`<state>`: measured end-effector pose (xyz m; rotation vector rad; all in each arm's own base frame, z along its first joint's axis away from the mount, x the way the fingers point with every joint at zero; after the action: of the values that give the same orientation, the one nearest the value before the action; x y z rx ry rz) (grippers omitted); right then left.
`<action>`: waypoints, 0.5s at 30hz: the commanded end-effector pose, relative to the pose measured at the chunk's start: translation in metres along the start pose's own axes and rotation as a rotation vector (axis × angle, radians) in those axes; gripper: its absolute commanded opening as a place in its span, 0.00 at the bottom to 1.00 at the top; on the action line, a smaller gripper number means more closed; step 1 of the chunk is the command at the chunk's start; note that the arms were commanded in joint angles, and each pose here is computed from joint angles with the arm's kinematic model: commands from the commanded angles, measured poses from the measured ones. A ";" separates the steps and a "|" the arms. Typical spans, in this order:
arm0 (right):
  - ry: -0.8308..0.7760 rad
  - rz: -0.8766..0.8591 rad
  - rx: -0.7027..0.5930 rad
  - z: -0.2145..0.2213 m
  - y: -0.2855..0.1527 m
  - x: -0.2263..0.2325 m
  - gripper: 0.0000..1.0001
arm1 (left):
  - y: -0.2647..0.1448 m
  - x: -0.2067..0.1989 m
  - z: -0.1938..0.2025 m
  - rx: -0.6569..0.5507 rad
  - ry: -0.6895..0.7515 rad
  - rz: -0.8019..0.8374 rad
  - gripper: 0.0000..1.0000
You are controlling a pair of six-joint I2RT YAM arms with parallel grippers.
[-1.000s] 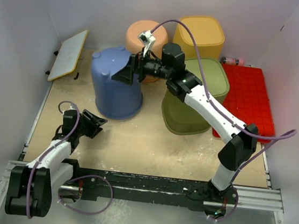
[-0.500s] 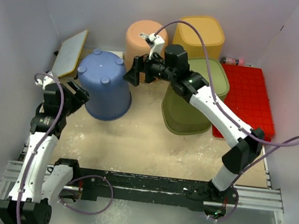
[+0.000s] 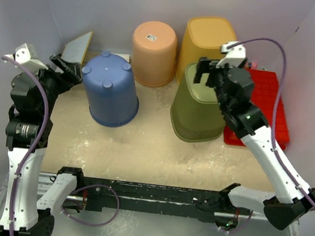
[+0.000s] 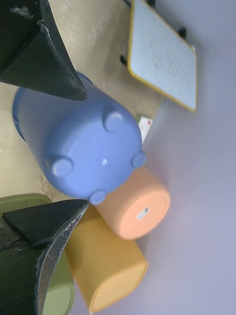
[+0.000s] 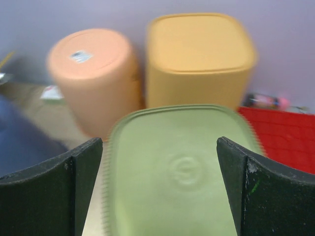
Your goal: Turn the large container upside down
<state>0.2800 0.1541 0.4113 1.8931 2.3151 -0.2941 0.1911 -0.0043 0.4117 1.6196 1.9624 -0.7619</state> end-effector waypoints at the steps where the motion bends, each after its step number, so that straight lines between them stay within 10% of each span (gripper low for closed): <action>1: 0.028 0.247 0.046 0.007 0.001 -0.059 1.00 | 0.029 -0.034 -0.003 0.051 0.012 0.226 0.77; 15: 0.389 0.454 0.162 0.066 -0.009 -0.155 1.00 | 0.054 -0.062 -0.003 0.072 0.017 0.423 0.78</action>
<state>0.3085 -0.0109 0.3804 2.6626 1.8982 -0.2818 0.2558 -0.0339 0.4285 1.9297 1.6359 -0.7627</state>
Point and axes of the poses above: each gripper's point midway between its finger pads, its own y axis out along the fingers, its own x axis along the line the jaws close on, z = x × y, the point moved 8 cm from there along -y, back along the fingers, and after that the axes turned 13 degrees about -y, right-handed, at the moved point
